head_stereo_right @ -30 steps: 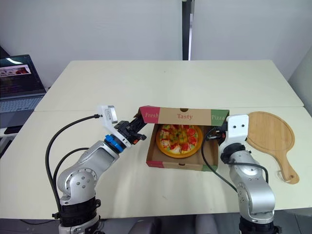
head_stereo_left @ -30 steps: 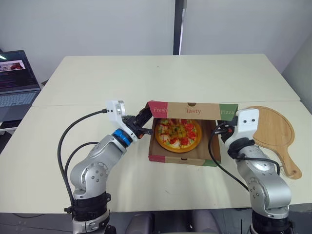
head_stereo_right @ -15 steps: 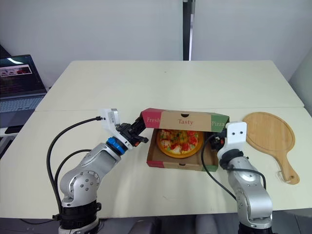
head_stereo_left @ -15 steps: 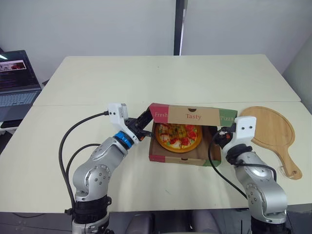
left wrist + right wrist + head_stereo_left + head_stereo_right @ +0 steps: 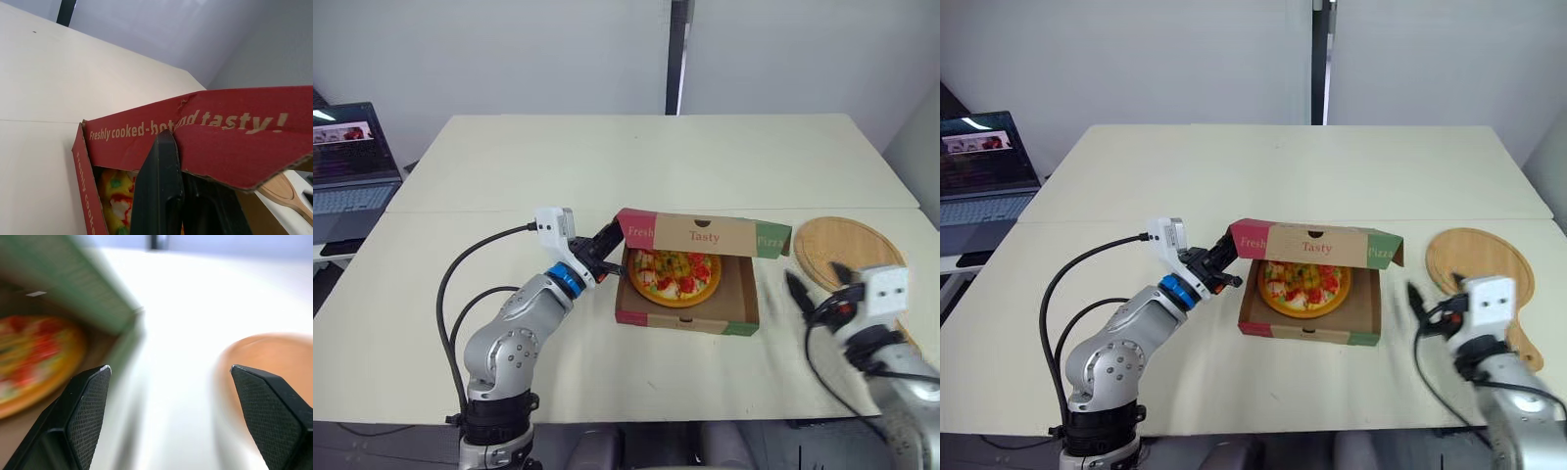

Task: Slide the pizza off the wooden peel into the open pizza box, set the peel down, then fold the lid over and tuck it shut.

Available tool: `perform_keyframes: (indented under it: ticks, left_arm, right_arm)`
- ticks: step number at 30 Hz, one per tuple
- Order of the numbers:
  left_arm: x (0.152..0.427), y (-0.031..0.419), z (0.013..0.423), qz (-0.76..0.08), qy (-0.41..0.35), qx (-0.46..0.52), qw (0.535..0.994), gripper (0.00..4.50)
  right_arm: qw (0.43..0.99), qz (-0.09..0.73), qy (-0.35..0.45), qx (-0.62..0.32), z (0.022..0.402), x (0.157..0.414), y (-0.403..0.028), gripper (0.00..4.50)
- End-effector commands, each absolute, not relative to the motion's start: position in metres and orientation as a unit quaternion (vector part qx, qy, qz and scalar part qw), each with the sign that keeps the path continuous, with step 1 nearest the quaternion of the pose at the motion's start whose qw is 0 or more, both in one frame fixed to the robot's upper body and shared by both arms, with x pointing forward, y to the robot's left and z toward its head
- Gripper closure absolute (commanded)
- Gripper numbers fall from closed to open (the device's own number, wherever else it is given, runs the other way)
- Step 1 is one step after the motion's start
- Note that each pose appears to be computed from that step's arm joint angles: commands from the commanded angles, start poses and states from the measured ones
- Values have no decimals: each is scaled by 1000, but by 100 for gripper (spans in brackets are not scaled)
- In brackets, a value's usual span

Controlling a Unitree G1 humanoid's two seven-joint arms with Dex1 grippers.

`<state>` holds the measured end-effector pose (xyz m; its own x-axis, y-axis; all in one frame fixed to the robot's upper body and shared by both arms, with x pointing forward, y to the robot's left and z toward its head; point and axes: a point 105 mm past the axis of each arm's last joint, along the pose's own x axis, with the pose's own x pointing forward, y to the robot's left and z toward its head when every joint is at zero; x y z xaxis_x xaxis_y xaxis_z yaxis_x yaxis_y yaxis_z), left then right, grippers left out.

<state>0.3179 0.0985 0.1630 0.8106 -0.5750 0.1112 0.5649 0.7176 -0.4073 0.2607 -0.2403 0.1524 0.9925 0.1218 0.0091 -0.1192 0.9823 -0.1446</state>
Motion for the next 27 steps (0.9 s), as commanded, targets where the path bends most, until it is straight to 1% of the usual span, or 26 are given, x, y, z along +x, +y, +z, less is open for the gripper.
perform_keyframes:
  ticks: [1,3,6,9,11,13,16,17,19,20,21,24,27]
  left_arm:
    - [317,93,162,-320,17,-211,923,450]
    - [317,92,162,-323,19,-210,923,450]
    - [318,91,162,-326,19,-208,922,450]
    - [319,90,163,-330,19,-207,921,450]
    - [318,89,162,-336,21,-203,919,450]
    - [317,87,163,-343,20,-199,918,450]
    - [315,88,165,-353,14,-202,913,450]
    - [313,90,166,-360,12,-199,911,431]
    - [309,93,167,-373,12,-196,907,387]
    - [307,96,168,-381,11,-187,905,353]
    - [305,100,169,-389,10,-178,904,331]
    - [302,118,169,-405,17,-145,902,230]
    - [295,137,168,-446,52,-106,887,133]
  right_arm:
    - [989,100,-73,-86,196,273,-236,89]
    - [982,149,-65,-90,209,284,-225,159]
    - [971,216,-50,-92,220,293,-206,271]
    - [949,300,-22,-91,225,294,-181,388]
    - [936,337,0,-101,220,293,-170,447]
    - [925,364,21,-108,214,291,-164,447]
    - [918,377,31,-116,211,291,-162,447]
    - [918,379,31,-115,212,292,-161,450]
    - [917,382,30,-114,212,293,-159,450]
    - [916,383,30,-115,212,293,-159,450]
    - [916,384,31,-115,212,293,-159,450]
    - [914,388,32,-119,212,294,-159,450]
    - [911,392,34,-123,212,295,-159,450]
